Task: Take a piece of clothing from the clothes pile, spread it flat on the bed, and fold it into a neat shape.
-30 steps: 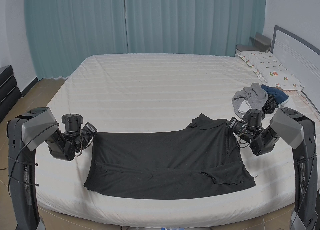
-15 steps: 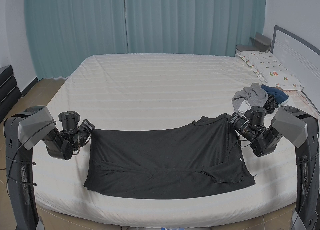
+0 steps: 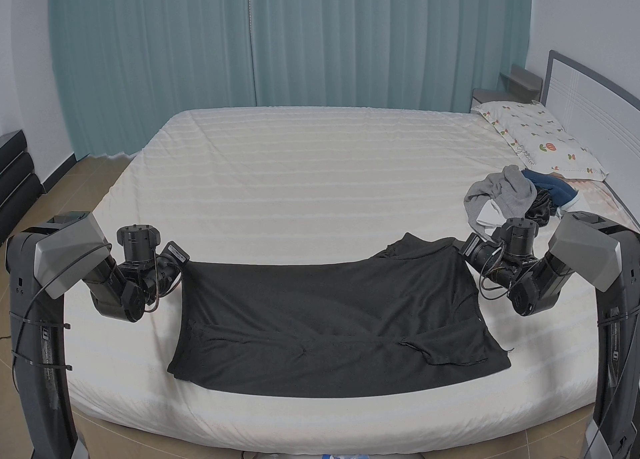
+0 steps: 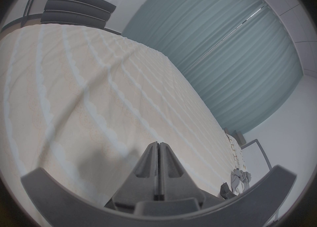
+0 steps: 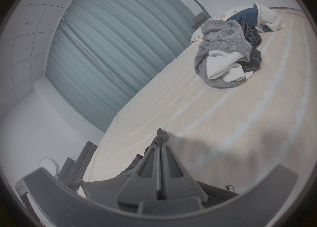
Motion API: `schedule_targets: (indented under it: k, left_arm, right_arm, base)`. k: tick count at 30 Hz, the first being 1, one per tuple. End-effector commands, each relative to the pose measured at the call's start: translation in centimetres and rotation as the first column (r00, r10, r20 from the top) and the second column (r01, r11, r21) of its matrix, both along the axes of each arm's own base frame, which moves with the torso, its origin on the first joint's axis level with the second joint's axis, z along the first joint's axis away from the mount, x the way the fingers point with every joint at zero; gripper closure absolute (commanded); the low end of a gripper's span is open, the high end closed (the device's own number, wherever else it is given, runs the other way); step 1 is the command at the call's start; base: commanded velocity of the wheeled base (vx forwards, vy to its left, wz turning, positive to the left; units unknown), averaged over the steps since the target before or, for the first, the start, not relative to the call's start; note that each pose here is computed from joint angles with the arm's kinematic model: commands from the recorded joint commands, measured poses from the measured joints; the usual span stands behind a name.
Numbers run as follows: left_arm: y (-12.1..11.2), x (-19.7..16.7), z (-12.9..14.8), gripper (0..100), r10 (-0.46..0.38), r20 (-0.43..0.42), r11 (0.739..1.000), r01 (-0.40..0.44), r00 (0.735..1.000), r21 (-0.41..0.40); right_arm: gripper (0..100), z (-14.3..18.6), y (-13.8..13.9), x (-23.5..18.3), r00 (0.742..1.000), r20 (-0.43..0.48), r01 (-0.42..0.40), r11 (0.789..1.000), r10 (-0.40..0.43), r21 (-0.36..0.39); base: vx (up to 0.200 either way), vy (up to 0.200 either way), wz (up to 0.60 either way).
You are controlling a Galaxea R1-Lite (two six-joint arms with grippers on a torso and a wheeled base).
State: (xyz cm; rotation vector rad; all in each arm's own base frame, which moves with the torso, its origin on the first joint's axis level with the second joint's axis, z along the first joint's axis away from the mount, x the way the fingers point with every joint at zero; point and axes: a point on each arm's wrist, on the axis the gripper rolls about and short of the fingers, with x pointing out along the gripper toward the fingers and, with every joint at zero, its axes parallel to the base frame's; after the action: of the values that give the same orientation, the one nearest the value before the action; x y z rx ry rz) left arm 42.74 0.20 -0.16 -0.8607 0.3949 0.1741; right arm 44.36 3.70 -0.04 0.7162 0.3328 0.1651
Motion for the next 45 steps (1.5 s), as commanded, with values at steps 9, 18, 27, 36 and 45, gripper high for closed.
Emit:
schedule_targets:
  k: [9, 18, 27, 36, 45]
  left_arm:
    - [1.1, -0.3, 0.8, 100, 0.025, 0.01, 1.0, -0.025, 1.0, -0.004]
    - [1.0, -0.7, 0.5, 100, 0.013, -0.004, 1.0, -0.013, 1.0, -0.002]
    - [0.8, -0.8, 0.6, 100, -0.011, 0.101, 1.0, 0.011, 0.995, -0.005]
    - [0.8, -0.5, -0.2, 100, -0.01, 0.093, 1.0, 0.011, 0.996, -0.007]
    - [0.8, -1.5, 0.4, 100, -0.017, 0.082, 1.0, 0.016, 0.996, 0.013]
  right_arm:
    - [100, 0.6, -0.7, -1.4, 0.998, -0.028, -0.05, 0.999, 0.051, 0.018]
    - [100, 0.7, -1.2, -2.1, 0.996, -0.059, -0.067, 0.997, 0.069, 0.025]
    - [100, 1.2, -1.9, -1.8, 0.998, -0.016, -0.063, 0.997, 0.063, 0.036]
    - [100, 0.1, -1.8, -1.6, 0.998, -0.006, -0.063, 0.997, 0.064, 0.033]
    - [100, 1.0, -2.5, -3.0, 0.998, -0.028, -0.061, 0.997, 0.062, 0.036]
  base:
    - [0.0, 0.0, 0.0]
    - [0.0, 0.0, 0.0]
    - [0.0, 0.0, 0.0]
    - [0.0, 0.0, 0.0]
    - [0.0, 0.0, 0.0]
